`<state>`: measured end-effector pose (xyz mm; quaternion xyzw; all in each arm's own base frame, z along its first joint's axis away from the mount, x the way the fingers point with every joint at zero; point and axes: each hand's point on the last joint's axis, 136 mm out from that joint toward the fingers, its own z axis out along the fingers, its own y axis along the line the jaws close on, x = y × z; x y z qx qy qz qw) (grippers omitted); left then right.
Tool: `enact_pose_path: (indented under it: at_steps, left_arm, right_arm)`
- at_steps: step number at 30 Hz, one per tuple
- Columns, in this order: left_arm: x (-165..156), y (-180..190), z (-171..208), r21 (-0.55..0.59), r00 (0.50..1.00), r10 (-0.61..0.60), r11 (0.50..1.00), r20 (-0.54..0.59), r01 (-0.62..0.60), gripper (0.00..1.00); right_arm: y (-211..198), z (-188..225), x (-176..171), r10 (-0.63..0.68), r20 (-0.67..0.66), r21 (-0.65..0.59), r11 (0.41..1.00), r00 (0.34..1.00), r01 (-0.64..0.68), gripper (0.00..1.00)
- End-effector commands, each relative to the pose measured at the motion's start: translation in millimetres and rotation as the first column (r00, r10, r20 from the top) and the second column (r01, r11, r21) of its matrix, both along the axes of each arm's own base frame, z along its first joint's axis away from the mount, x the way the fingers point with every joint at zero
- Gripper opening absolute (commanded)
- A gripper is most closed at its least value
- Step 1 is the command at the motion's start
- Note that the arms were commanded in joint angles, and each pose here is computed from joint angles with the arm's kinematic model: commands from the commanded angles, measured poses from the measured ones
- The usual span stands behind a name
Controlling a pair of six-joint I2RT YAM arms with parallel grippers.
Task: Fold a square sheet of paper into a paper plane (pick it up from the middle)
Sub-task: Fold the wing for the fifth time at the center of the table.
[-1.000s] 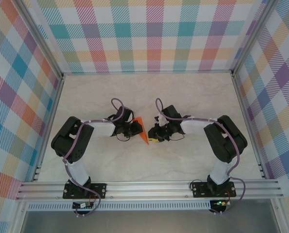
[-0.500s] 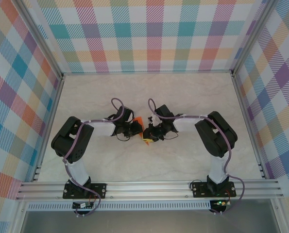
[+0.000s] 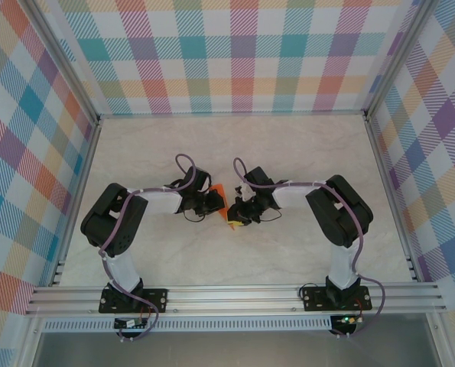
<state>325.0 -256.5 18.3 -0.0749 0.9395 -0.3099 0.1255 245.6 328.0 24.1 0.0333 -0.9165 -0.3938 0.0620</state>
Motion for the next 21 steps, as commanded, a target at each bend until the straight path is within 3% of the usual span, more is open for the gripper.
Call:
enact_pose_path:
  at_steps: [1,6,14,21]
  left_arm:
    - [-17,30,-39,0.162,0.993,0.062,0.986,-0.102,-0.045,0.15]
    - [-15,29,-39,0.158,0.993,0.06,0.987,-0.102,-0.043,0.15]
    - [-17,28,-40,0.157,0.992,0.056,0.987,-0.109,-0.039,0.15]
    - [-17,28,-39,0.158,0.992,0.055,0.987,-0.113,-0.037,0.15]
  right_arm:
    - [-12,-17,-16,0.02,-0.042,-0.063,0.998,0.999,-0.023,0.14]
    - [-13,-16,-21,0.035,-0.061,-0.06,0.997,0.998,-0.038,0.14]
    - [0,24,-10,0.073,0.055,-0.033,0.997,0.996,-0.071,0.14]
    - [8,10,-10,0.086,0.036,-0.062,0.995,0.996,-0.083,0.14]
